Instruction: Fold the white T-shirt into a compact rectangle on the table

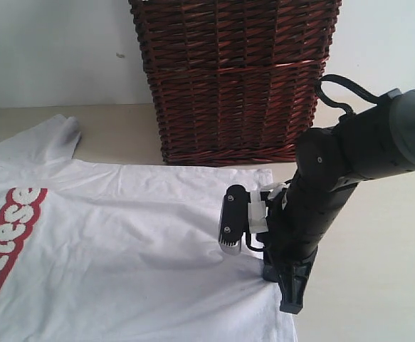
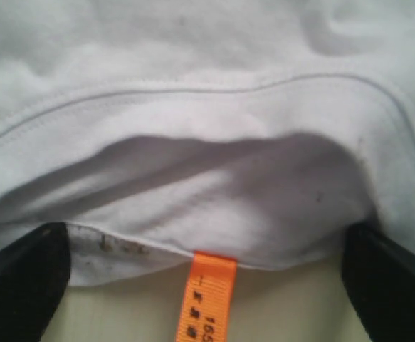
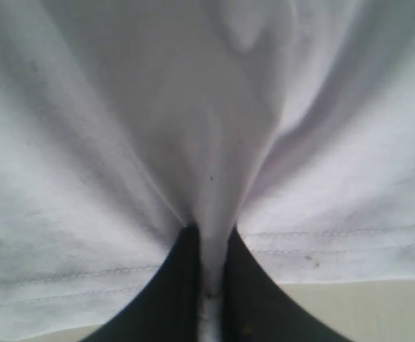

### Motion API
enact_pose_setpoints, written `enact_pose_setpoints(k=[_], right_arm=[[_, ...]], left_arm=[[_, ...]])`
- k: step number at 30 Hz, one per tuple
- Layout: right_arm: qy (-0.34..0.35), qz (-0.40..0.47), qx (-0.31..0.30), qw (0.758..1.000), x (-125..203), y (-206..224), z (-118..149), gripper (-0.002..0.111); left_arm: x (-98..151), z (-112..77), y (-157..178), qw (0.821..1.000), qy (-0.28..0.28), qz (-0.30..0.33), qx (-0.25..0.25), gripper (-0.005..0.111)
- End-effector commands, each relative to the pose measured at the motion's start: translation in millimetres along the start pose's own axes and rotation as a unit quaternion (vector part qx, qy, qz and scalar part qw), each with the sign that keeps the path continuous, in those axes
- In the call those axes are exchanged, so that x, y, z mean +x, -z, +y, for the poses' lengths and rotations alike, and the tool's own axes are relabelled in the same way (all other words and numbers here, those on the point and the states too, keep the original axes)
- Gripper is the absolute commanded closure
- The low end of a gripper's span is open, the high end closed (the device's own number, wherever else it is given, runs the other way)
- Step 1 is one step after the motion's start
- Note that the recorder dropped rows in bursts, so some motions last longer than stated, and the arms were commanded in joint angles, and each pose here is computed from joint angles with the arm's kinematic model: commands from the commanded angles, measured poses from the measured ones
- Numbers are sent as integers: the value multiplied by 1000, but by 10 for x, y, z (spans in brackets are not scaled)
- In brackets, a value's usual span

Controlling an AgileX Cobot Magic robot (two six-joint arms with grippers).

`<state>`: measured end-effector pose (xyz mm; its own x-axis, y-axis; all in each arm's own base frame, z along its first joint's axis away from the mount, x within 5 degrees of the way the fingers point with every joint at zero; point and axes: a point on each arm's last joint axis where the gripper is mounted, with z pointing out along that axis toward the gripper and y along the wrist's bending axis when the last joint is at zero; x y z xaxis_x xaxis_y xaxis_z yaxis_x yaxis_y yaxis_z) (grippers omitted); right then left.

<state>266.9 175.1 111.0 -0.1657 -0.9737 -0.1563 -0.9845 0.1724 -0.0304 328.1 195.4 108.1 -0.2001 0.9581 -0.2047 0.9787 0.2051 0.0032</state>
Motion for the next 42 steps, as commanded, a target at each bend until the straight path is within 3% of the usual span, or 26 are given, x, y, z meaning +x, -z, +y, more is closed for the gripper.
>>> enact_pose_setpoints(k=[1,15,27,30,33,36,42], right_arm=[[14,17,1,1000,68,-74,-2,108],[12,15,1,1000,65,-74,-3,108],[11,15,0,1000,66,-74,0,108],[11,15,0,1000,66,-74,0,108],[11,15,0,1000,66,-74,0,108],[9,14,0,1000,63,-74,0,108],[9,10,5,1000,56,-74,-10,108]], left_arm=[[-2,-8,-134,1000,8,-9,8,2],[5,2,-156,1000,7,-9,4,2],[27,-89,-316,999,4,-7,33,4],[34,-91,-320,999,5,-2,32,21],[28,-104,-319,999,7,-5,39,55],[19,-135,-318,997,47,-8,56,102],[67,-156,-315,997,37,18,67,106]])
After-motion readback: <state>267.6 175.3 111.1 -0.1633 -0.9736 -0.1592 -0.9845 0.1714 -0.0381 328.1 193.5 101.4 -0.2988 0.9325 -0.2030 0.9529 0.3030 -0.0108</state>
